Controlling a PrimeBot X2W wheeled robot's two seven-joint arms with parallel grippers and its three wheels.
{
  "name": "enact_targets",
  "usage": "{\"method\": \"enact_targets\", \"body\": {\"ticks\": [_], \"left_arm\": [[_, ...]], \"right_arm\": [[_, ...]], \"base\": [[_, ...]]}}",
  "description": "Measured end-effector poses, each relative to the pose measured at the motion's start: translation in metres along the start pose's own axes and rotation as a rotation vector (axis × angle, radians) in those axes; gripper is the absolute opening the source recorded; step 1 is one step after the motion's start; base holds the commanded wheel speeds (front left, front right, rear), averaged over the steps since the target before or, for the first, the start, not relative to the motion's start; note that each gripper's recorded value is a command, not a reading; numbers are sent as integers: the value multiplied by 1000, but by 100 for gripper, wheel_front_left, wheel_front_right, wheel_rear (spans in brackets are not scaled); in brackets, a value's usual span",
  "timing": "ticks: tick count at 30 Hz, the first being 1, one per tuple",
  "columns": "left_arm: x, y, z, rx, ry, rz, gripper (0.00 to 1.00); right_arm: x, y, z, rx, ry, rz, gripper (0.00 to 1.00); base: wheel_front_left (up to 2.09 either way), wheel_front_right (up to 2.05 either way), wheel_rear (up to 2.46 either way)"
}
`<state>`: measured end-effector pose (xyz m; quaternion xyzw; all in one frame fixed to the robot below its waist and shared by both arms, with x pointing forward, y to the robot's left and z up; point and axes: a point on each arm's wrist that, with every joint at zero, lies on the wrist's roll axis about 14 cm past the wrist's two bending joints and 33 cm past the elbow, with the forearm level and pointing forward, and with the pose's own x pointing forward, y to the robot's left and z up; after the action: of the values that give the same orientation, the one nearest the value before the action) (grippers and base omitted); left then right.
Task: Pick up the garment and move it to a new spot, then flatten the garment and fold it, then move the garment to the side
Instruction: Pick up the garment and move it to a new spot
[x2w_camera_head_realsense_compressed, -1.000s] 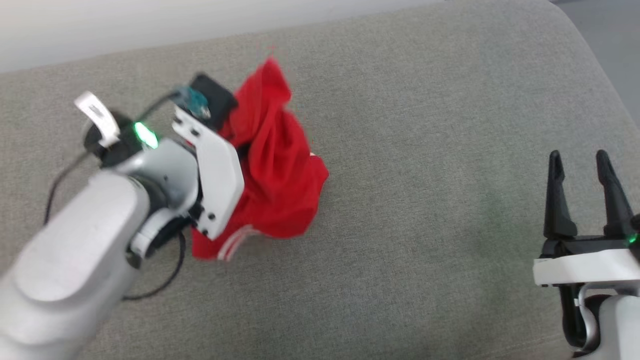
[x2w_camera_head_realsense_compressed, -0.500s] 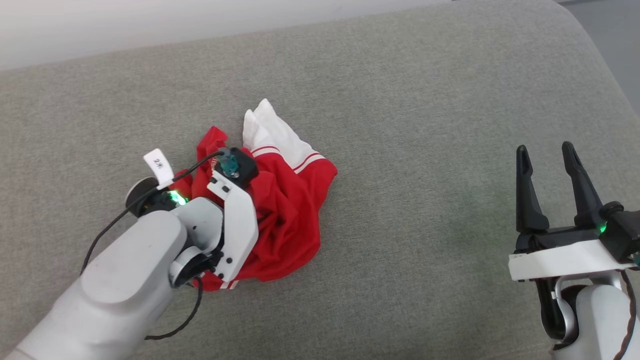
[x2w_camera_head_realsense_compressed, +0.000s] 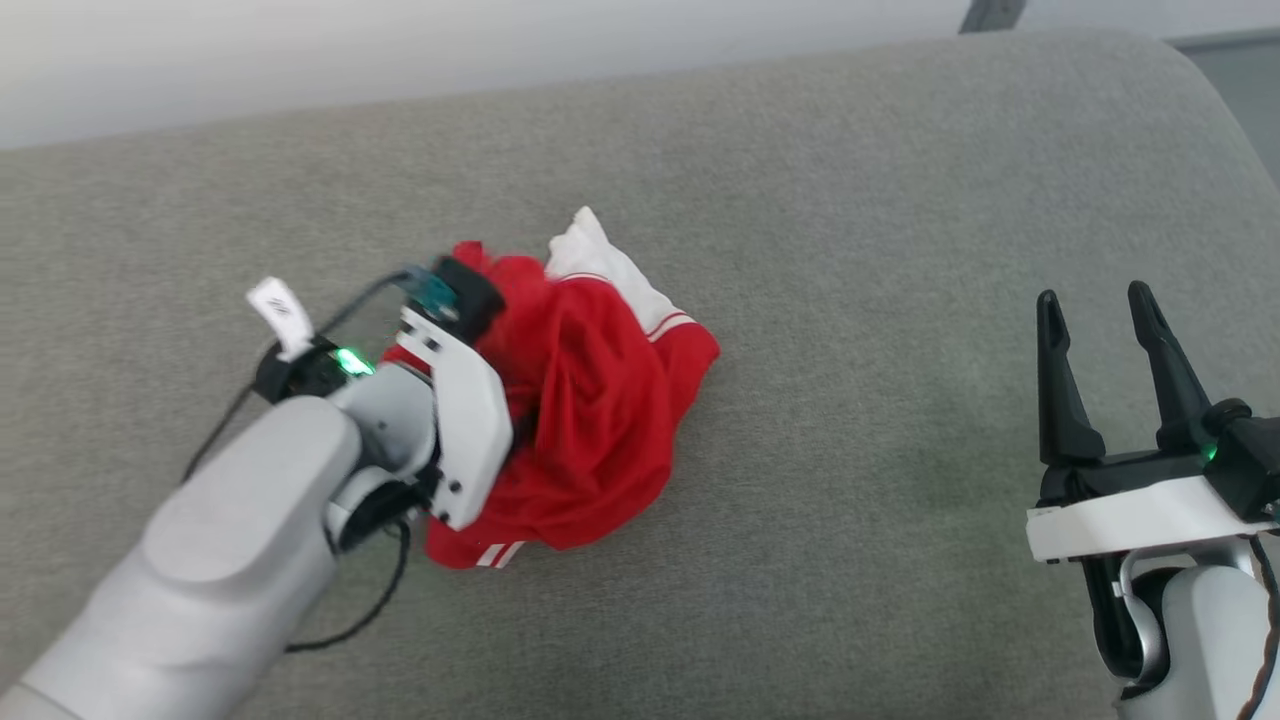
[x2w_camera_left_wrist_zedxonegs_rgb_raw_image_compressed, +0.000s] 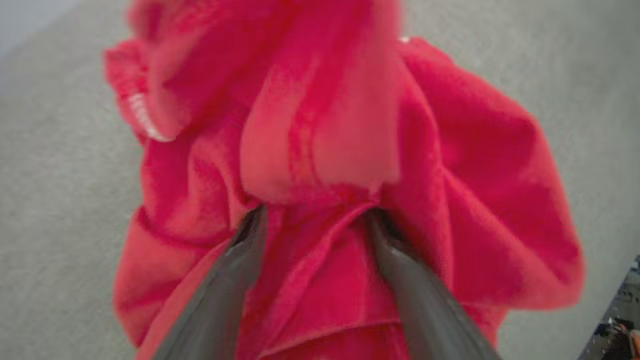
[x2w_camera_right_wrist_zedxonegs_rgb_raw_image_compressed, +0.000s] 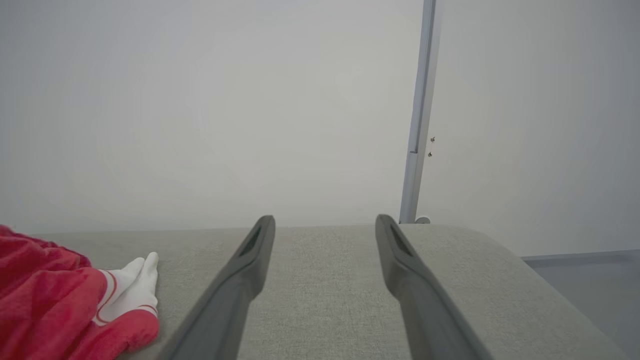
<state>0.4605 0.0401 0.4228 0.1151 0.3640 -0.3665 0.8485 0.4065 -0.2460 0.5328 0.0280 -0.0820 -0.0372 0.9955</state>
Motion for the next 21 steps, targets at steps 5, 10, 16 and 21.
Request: {"method": "enact_targets", "body": {"ticks": [5,10,16,21], "left_arm": [[-29,16,18,-44,-158,55,100],[-63,33,28,-79,-333,137,100],[-109,48,37,-122,-564,249,100],[-140,56,31,-154,-693,328,100]], "right_arm": [[-1,8,4,5,-10,27,100],[-1,16,9,7,-25,56,100],[-5,21,15,10,-39,75,100],[-9,26,19,13,-46,91,100]], "base": [[0,0,0],[0,0,0],[0,0,0],[0,0,0]]}}
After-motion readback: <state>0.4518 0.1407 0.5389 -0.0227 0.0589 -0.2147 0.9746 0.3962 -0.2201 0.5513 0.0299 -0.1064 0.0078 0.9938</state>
